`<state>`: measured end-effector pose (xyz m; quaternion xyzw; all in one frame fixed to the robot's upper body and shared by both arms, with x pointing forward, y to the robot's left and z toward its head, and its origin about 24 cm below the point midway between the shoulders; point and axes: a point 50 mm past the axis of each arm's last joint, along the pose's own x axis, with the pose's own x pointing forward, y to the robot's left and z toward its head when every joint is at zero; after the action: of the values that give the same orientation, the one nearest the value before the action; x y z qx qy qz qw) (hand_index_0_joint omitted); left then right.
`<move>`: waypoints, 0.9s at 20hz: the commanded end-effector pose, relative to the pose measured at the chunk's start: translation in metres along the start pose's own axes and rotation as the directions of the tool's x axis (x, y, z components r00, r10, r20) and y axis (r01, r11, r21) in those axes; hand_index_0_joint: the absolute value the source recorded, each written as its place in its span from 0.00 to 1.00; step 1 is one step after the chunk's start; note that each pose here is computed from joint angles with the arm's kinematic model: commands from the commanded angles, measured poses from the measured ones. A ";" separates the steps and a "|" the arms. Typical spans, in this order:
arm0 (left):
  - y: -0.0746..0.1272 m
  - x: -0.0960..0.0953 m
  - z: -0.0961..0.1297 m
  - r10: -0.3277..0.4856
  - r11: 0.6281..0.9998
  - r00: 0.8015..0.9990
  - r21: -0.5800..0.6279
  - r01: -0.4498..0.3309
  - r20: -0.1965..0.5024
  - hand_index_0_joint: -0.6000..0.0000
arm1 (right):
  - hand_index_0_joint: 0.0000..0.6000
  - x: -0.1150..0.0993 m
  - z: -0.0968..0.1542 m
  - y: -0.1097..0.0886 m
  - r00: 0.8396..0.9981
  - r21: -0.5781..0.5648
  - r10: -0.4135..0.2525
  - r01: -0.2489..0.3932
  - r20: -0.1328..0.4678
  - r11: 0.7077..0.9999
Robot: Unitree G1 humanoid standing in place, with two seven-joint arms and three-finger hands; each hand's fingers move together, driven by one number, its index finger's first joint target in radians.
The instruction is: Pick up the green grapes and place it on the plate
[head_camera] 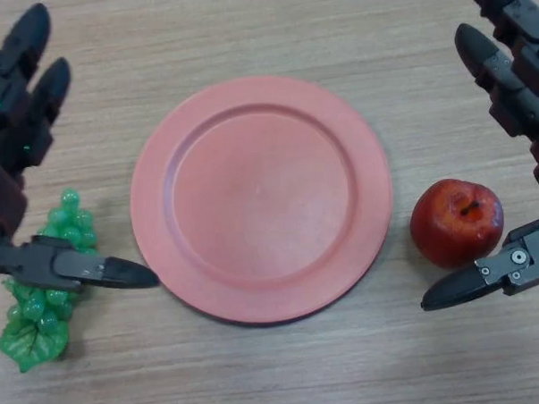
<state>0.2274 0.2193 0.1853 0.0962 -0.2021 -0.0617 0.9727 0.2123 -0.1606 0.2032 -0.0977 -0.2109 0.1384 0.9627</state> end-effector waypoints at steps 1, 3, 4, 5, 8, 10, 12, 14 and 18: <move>0.014 -0.006 0.038 0.020 0.993 0.973 0.110 -0.046 0.231 1.00 | 0.00 -0.003 0.028 -0.007 0.985 -0.046 -0.026 0.035 0.173 0.998; 0.015 -0.007 0.037 0.023 0.992 0.974 0.113 -0.050 0.225 1.00 | 0.00 -0.003 0.029 -0.007 0.985 -0.052 -0.023 0.032 0.173 0.998; 0.016 -0.007 0.036 0.026 0.992 0.974 0.111 -0.052 0.223 1.00 | 0.00 -0.003 0.029 -0.007 0.985 -0.054 -0.021 0.031 0.172 0.998; 0.016 -0.007 0.036 0.027 0.992 0.974 0.111 -0.053 0.223 1.00 | 0.00 -0.003 0.029 -0.006 0.985 -0.055 -0.021 0.031 0.172 0.998; 0.020 -0.010 0.035 0.033 0.988 0.973 0.141 -0.066 0.227 1.00 | 0.00 -0.001 0.027 -0.004 0.987 -0.060 -0.016 0.026 0.161 0.998; 0.026 -0.017 0.030 0.051 0.975 0.973 0.198 -0.097 0.226 1.00 | 0.00 0.002 0.026 -0.002 0.987 -0.065 -0.008 0.018 0.161 0.998; 0.037 -0.023 0.026 0.096 0.958 0.974 0.245 -0.146 0.206 1.00 | 0.00 0.004 0.025 -0.001 0.987 -0.073 0.001 0.011 0.164 0.997; 0.050 -0.028 0.016 0.160 0.924 0.972 0.318 -0.210 0.174 1.00 | 0.00 0.006 0.023 0.002 0.987 -0.074 0.011 0.001 0.160 0.997; 0.066 -0.040 -0.009 0.254 0.827 0.967 0.517 -0.220 0.006 1.00 | 0.00 0.011 0.021 0.005 0.990 -0.063 0.035 -0.026 0.137 0.998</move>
<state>0.2127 0.2814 0.1433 0.2726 -0.1075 0.0797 0.9528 0.2219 -0.1486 0.2011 -0.1058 -0.1991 0.1582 0.9613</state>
